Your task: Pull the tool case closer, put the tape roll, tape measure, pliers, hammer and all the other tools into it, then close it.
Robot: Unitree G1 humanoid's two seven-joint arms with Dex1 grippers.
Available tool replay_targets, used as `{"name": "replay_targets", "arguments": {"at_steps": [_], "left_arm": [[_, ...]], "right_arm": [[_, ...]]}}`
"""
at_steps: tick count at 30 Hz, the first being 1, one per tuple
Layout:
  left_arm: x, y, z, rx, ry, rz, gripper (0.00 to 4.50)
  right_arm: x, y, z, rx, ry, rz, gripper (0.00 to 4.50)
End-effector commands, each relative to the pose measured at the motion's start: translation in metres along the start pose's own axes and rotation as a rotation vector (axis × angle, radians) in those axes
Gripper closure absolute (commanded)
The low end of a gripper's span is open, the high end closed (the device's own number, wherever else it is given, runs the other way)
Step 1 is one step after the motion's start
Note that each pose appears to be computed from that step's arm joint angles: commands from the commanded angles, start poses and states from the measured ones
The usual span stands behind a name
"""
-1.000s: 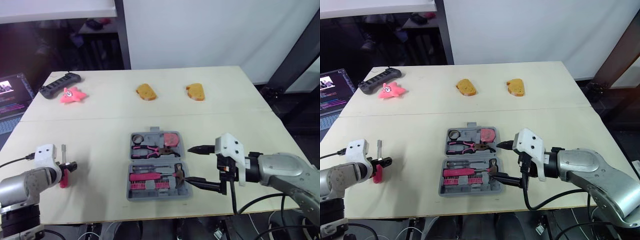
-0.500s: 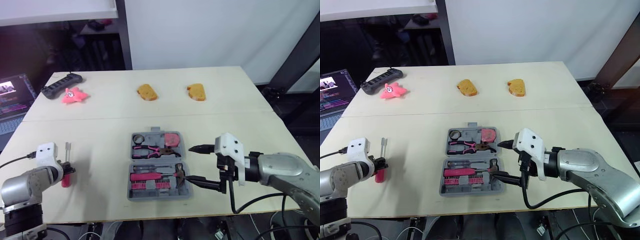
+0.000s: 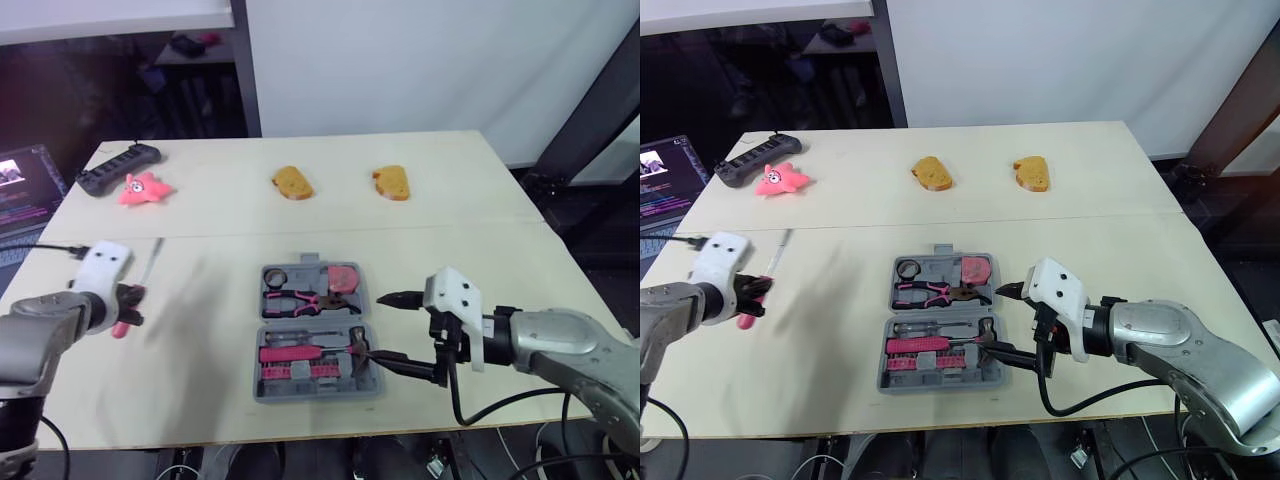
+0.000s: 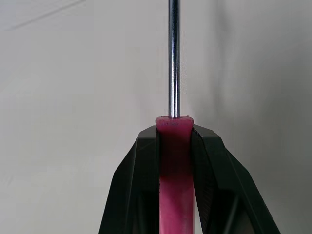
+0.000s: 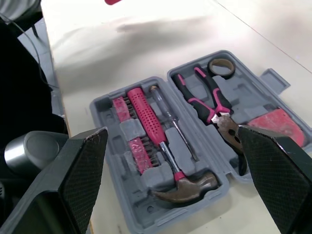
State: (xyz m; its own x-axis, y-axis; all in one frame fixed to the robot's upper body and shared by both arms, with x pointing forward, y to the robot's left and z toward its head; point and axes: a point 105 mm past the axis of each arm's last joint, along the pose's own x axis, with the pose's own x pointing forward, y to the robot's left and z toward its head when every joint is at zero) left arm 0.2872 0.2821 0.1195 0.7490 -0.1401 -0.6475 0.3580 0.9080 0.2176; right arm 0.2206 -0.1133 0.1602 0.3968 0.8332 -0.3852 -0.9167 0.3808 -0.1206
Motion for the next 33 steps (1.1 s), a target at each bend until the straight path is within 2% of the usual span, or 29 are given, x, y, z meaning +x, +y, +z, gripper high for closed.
{"name": "replay_targets", "arguments": {"at_steps": [1, 4, 10, 15, 19, 26, 29, 33], "left_arm": [[-0.026, -0.051, 0.018, 0.277, 0.035, -0.357, 4.03], [-0.042, -0.072, 0.018, 0.456, 0.103, -0.534, 4.03], [-0.043, -0.095, 0.031, 0.380, 0.064, -0.716, 4.03], [-0.018, -0.083, 0.035, 0.301, 0.015, -0.677, 4.03], [-0.012, -0.083, 0.040, 0.248, -0.028, -0.702, 4.03], [-0.003, -0.066, 0.034, 0.233, -0.014, -0.620, 4.03], [-0.009, -0.074, 0.044, 0.244, -0.063, -0.654, 4.03], [-0.012, -0.082, 0.039, 0.347, -0.048, -0.673, 4.03]], "right_arm": [[-0.004, -0.009, -0.002, -0.005, 0.002, -0.064, 0.00], [-0.011, -0.017, -0.006, 0.004, 0.009, -0.119, 0.00], [-0.022, -0.023, -0.014, 0.013, 0.036, -0.199, 0.00], [-0.029, -0.018, -0.018, 0.021, 0.046, -0.245, 0.00], [-0.031, -0.014, -0.020, 0.033, 0.046, -0.274, 0.00], [-0.027, -0.010, -0.020, 0.047, 0.032, -0.280, 0.00], [-0.025, -0.011, -0.021, 0.049, 0.030, -0.279, 0.00], [-0.024, -0.014, -0.020, 0.043, 0.025, -0.275, 0.00]]}}
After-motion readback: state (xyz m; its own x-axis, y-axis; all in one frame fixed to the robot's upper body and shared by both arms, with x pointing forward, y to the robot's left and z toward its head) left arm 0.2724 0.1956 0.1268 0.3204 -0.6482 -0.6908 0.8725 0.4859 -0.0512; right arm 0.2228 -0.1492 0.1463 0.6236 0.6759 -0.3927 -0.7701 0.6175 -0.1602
